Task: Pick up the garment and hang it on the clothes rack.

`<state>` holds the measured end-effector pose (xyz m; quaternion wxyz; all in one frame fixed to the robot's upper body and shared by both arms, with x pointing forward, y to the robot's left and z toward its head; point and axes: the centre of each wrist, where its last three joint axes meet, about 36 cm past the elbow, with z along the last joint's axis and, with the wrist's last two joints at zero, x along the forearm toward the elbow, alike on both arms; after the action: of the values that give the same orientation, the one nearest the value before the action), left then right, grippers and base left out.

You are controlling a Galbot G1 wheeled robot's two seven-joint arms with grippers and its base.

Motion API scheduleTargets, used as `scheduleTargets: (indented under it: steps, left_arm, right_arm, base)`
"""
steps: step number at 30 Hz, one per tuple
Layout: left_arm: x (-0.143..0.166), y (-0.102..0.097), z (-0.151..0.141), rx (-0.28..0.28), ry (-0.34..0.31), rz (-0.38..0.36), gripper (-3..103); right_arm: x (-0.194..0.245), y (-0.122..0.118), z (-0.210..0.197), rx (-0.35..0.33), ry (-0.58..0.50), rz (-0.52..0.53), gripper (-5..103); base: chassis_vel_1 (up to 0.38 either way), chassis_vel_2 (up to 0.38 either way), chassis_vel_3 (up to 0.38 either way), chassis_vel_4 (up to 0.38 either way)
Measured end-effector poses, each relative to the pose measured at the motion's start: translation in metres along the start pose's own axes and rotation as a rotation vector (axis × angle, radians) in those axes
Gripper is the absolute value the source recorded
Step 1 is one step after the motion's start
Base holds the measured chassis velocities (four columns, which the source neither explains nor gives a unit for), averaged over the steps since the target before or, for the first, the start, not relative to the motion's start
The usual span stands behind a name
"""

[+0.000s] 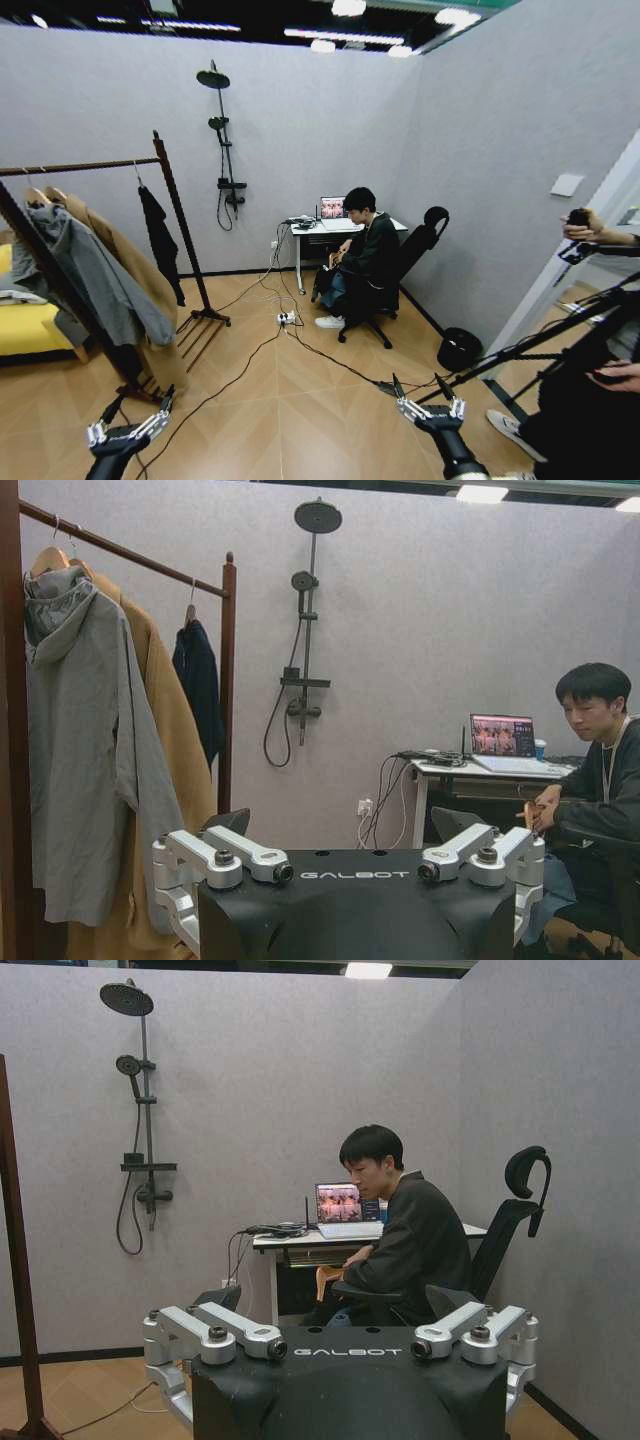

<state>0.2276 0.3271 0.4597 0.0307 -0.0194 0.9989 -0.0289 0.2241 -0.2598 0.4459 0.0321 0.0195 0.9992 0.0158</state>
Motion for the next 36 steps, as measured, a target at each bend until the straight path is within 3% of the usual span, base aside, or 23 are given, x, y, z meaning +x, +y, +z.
scheduleTargets:
  steps: [36]
  left_arm:
    - [0.0,0.0,0.0,0.0,0.0,0.0,100]
  right_arm:
    - [0.0,-0.0001,0.0,0.0,0.0,0.0,100]
  base:
    - [0.0,0.0,0.0,0.0]
